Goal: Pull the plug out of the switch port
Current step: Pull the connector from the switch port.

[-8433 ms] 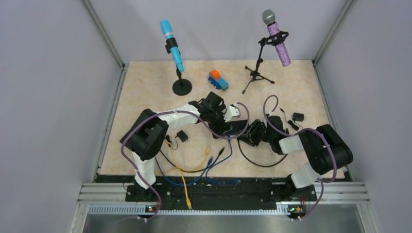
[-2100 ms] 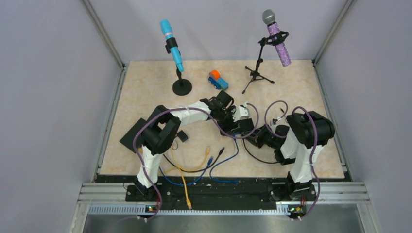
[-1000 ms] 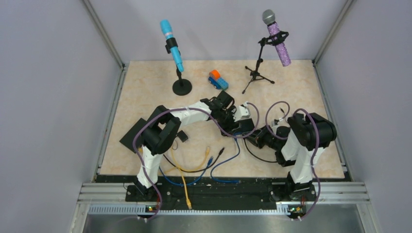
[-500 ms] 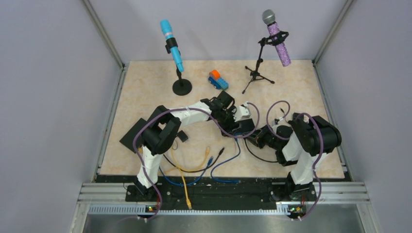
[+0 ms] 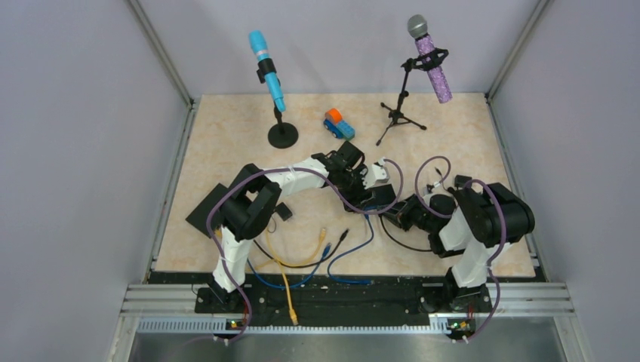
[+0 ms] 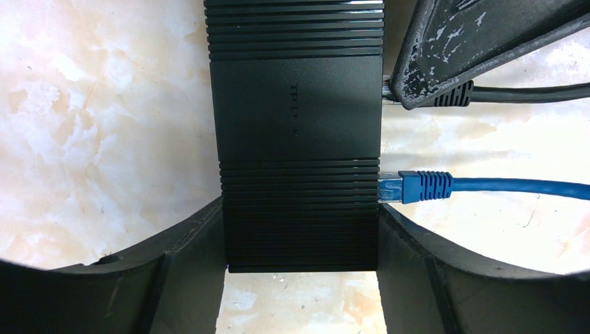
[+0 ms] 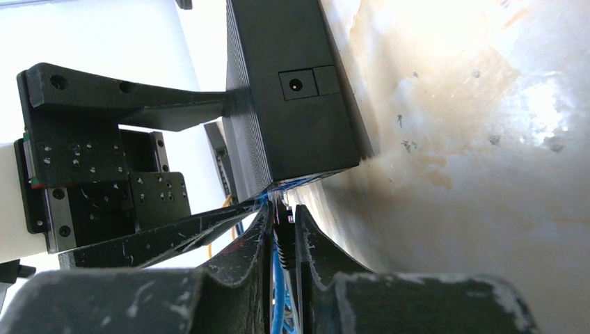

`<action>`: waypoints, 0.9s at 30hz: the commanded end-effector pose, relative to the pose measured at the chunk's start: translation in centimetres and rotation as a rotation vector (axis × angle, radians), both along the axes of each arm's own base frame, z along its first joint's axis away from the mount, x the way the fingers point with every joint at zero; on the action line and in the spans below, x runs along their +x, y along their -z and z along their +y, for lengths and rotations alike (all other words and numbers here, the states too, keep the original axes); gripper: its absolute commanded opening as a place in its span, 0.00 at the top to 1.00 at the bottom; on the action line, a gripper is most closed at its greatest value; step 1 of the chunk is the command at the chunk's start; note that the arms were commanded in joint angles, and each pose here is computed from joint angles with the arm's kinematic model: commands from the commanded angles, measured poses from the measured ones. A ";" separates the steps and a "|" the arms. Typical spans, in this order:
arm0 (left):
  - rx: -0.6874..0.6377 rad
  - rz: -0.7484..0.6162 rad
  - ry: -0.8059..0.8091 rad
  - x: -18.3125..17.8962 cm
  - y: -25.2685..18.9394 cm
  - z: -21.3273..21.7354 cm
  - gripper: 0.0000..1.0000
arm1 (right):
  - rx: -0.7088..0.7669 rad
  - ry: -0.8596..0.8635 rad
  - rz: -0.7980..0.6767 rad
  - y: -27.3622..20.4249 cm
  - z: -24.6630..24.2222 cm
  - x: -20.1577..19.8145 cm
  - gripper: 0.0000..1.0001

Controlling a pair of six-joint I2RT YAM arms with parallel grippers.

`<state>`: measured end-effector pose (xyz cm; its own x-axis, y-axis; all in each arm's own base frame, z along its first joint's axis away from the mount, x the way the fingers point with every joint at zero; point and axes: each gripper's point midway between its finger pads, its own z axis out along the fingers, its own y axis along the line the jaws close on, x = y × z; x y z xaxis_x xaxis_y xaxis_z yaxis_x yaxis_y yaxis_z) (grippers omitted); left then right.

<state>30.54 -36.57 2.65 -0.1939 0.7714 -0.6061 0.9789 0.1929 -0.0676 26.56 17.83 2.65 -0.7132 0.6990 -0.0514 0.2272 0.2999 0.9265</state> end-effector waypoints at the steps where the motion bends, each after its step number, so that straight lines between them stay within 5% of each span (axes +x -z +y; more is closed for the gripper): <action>1: 0.153 0.079 -0.077 -0.5 3.5 3.6 0.45 | -0.034 -0.009 0.034 1.0 -0.1 -0.9 1.00; 15: 0.165 0.063 -0.099 0.0 3.6 4.0 0.44 | -0.051 -0.045 0.024 0.4 -0.2 -2.6 1.00; 21: 0.118 0.046 -0.080 -0.3 2.6 3.6 0.29 | -0.082 -0.002 -0.054 -2.4 -1.1 -1.4 1.00; 27: 0.075 0.026 -0.080 -0.2 1.6 3.1 0.11 | -0.342 0.130 -0.156 -7.0 -4.8 1.0 1.00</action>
<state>31.20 -35.99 2.57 -0.1993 0.7657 -0.6116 0.9744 0.2211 -0.0406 25.77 16.14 7.33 -0.6782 0.7018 -0.2182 0.1352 0.4110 0.9016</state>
